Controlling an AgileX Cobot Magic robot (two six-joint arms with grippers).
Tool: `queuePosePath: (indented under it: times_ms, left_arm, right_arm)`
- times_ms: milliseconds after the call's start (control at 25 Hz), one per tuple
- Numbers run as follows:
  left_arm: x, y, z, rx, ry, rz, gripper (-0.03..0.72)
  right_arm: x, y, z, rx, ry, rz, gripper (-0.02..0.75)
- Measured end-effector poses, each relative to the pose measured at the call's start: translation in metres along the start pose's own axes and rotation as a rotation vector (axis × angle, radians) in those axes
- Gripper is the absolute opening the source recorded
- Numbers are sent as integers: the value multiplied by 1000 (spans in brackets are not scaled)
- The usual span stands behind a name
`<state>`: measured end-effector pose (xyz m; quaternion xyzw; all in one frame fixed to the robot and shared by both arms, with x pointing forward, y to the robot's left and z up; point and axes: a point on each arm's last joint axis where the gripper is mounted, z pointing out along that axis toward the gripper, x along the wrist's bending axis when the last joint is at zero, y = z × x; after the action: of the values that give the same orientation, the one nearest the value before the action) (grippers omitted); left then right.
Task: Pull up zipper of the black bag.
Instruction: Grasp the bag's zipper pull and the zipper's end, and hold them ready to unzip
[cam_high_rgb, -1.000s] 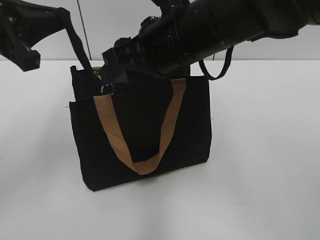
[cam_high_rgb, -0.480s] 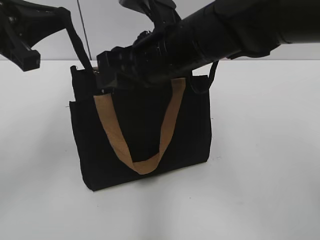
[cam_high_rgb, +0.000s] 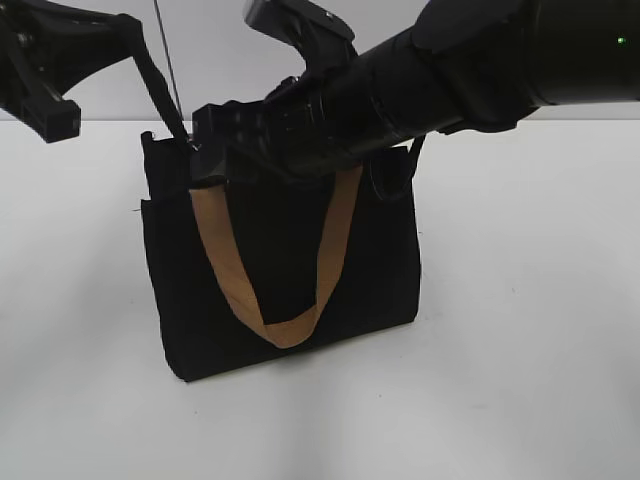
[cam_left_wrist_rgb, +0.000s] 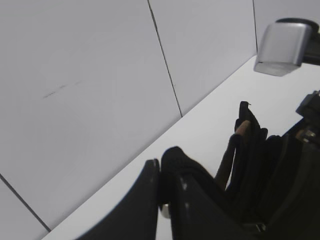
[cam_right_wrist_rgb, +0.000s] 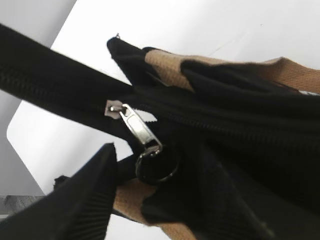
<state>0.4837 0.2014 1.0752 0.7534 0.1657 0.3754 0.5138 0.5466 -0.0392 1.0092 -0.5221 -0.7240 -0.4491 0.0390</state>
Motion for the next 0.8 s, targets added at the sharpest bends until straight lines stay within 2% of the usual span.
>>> queuePosePath:
  times_ms: [120, 280, 400, 600, 800]
  left_arm:
    - [0, 0, 0, 0, 0, 0, 22]
    - [0, 0, 0, -1, 0, 0, 22]
    - [0, 0, 0, -1, 0, 0, 22]
    - [0, 0, 0, -1, 0, 0, 22]
    - [0, 0, 0, -1, 0, 0, 22]
  right_arm:
    - [1, 0, 0, 1, 9, 20, 391]
    - [2, -1, 0, 12, 19, 18, 241]
    - [2, -2, 0, 17, 24, 14, 159]
    - [4, -4, 0, 47, 45, 8, 76]
    - [7, -1, -8, 38, 41, -39, 36]
